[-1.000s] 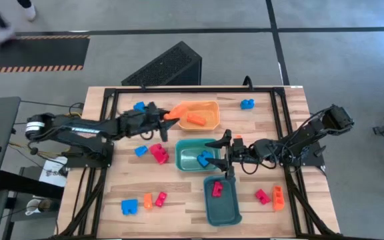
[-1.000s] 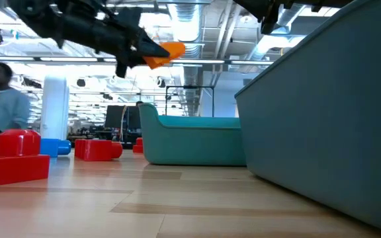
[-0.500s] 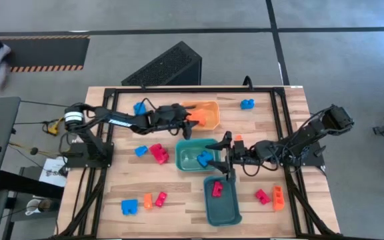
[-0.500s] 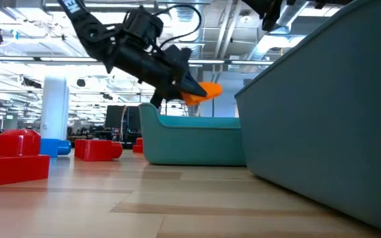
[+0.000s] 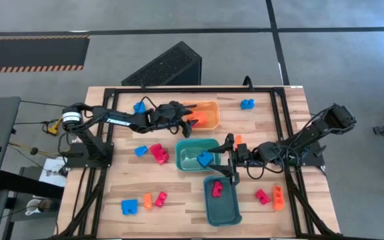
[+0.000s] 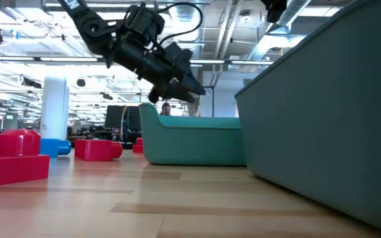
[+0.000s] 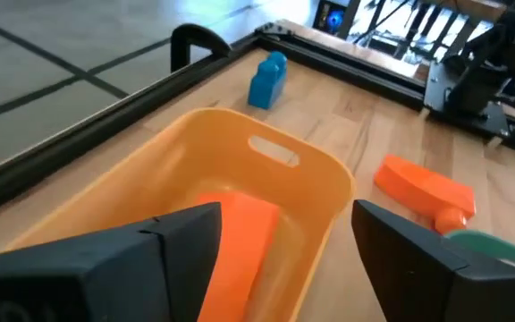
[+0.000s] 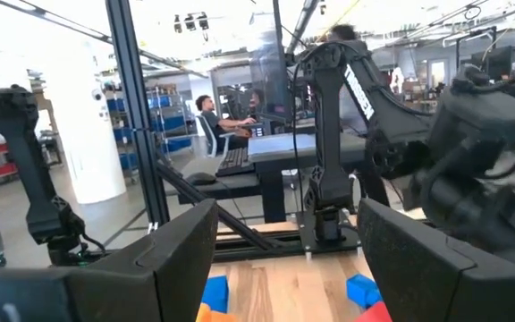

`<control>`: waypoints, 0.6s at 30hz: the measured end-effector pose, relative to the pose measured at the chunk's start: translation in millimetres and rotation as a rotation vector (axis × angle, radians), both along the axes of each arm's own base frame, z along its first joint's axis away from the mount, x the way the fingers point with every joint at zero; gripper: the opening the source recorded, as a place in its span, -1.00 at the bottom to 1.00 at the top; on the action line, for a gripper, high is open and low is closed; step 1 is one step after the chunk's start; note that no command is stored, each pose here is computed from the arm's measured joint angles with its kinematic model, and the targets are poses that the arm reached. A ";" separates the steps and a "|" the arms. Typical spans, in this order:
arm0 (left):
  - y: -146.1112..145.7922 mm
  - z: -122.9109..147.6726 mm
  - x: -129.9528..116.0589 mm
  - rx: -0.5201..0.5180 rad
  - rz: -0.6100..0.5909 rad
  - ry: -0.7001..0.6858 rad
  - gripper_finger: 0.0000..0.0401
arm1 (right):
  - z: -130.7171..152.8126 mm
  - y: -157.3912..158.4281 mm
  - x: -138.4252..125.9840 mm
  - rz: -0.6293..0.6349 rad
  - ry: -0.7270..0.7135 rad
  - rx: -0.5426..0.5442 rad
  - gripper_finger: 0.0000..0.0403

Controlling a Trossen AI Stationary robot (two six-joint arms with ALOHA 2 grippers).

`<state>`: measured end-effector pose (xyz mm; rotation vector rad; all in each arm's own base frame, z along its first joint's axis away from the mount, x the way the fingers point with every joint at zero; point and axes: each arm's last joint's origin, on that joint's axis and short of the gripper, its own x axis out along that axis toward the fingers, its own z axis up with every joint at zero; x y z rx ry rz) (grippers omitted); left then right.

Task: Sort & place blocks by color
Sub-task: Put the blue game piece into the green bin

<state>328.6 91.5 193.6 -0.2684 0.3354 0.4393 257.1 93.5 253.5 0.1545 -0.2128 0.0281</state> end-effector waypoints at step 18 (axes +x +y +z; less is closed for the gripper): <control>-101.5 63.2 -111.3 0.180 -0.153 -0.494 -0.05 | -4.4 -0.6 1.4 0.000 0.041 0.016 0.44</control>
